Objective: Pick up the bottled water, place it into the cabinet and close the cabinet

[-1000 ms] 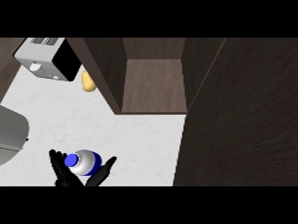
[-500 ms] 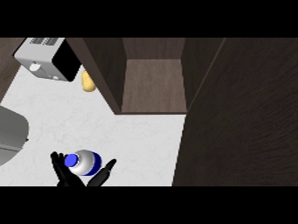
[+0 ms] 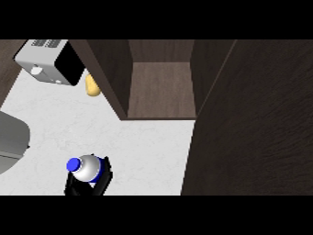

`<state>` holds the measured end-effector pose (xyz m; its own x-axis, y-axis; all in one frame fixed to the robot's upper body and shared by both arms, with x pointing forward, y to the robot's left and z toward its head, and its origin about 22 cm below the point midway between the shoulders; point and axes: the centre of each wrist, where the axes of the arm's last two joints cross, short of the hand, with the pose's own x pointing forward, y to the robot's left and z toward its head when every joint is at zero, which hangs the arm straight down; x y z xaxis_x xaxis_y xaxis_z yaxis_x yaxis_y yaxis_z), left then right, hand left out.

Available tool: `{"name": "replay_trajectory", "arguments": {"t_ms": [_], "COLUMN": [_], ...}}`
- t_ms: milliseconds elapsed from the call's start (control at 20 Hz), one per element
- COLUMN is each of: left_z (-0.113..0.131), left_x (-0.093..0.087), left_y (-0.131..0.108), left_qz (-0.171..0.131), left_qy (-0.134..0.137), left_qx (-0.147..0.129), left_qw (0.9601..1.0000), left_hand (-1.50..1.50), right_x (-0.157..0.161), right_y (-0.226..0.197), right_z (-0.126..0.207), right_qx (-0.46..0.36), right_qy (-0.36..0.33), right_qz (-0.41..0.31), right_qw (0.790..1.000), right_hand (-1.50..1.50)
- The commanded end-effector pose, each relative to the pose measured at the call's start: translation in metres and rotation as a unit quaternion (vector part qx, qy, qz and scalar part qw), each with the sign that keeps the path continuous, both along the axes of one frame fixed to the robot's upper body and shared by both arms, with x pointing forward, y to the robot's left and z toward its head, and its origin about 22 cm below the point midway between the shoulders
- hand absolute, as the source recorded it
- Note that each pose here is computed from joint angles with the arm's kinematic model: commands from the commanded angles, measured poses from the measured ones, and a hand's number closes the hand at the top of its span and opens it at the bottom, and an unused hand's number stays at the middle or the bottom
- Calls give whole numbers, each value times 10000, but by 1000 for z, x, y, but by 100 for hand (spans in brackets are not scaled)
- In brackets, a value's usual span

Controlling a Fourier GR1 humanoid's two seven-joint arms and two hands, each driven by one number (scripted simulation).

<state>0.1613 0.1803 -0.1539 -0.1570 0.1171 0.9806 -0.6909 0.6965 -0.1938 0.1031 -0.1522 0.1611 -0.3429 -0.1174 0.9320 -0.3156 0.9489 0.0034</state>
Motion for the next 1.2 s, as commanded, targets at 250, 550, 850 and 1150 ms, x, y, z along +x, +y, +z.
{"name": "replay_trajectory", "arguments": {"t_ms": [250,550,850,1150], "left_z": [-4,7,31,58], "left_x": [8,19,21,15], "left_y": [4,39,44,38], "left_qz": [-988,-2844,-2955,-3251], "left_qy": [-546,-619,-985,-930], "left_qx": [-125,-193,-40,-199], "left_qw": [9935,9565,9503,9409], "left_hand": [150,150,150,150], "right_x": [-10,-11,-17,-20], "right_y": [-2,-7,-16,-18], "right_z": [9,15,22,22], "right_qx": [-38,-101,-20,-80], "right_qy": [-274,-301,-326,-320], "right_qz": [-131,-67,-179,-146], "right_qw": [9995,9995,9993,9993], "right_hand": [-150,-150,-150,-150]}}
